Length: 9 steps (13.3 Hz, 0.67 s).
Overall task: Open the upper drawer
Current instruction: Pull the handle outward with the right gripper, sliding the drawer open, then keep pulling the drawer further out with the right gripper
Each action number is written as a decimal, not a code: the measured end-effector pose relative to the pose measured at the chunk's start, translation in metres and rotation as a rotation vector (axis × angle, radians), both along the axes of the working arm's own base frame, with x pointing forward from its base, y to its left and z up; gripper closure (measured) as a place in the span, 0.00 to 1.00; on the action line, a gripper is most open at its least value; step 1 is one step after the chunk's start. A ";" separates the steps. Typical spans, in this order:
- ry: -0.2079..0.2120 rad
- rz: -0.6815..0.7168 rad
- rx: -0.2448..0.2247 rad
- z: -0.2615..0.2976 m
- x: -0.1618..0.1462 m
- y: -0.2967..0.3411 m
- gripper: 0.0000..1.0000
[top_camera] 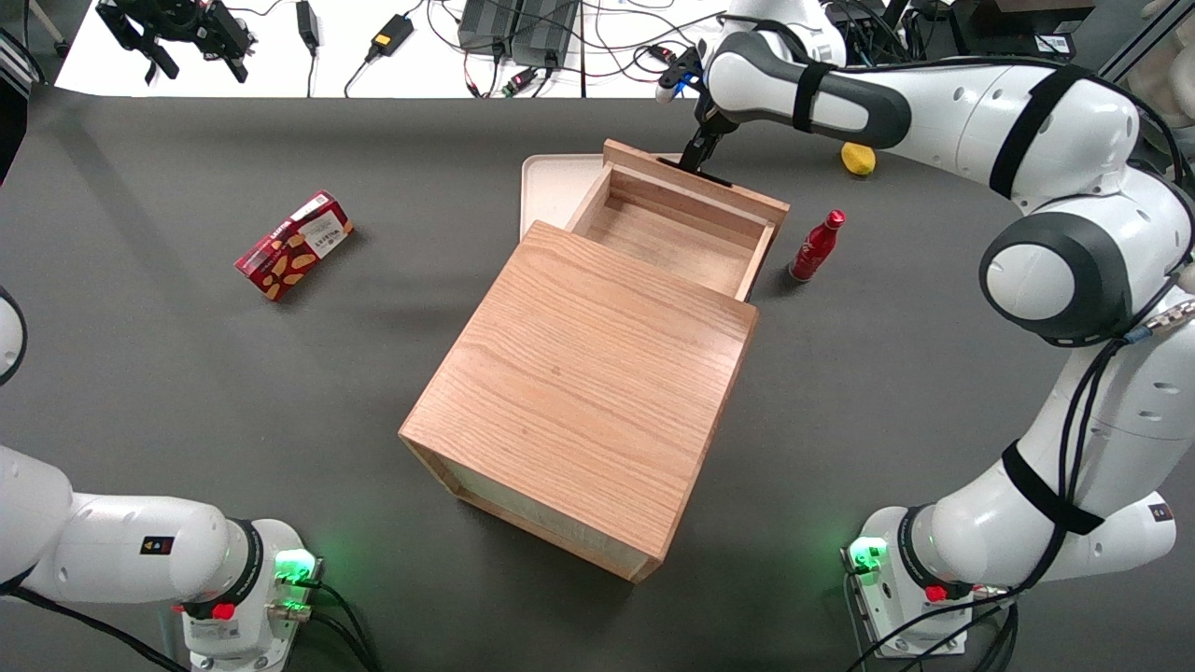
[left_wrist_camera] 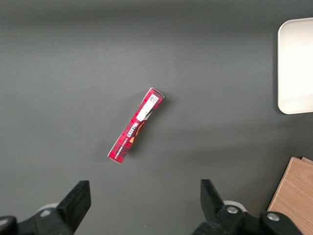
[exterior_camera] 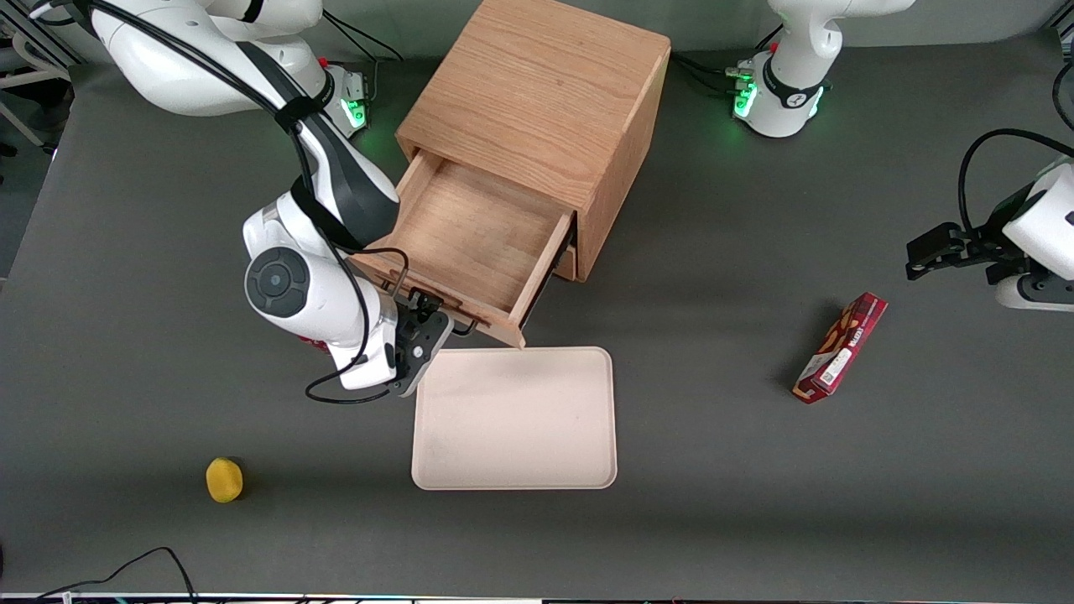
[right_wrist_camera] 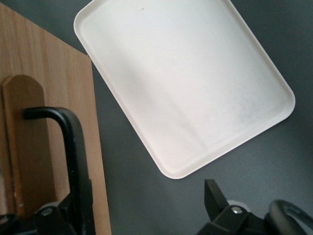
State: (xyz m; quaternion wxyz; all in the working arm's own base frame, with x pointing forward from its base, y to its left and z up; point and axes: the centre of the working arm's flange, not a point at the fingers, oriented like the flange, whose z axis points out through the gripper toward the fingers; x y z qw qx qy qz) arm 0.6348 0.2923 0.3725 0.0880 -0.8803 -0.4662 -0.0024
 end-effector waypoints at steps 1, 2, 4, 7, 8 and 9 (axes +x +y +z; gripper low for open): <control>-0.001 0.000 0.002 -0.001 0.004 -0.002 0.00; -0.001 0.001 0.003 -0.002 0.006 -0.004 0.00; -0.002 0.003 0.004 -0.002 0.011 -0.006 0.00; -0.007 -0.006 0.002 -0.003 0.019 -0.013 0.00; -0.007 -0.006 0.004 -0.004 0.021 -0.015 0.00; -0.007 -0.004 0.005 -0.005 0.023 -0.015 0.00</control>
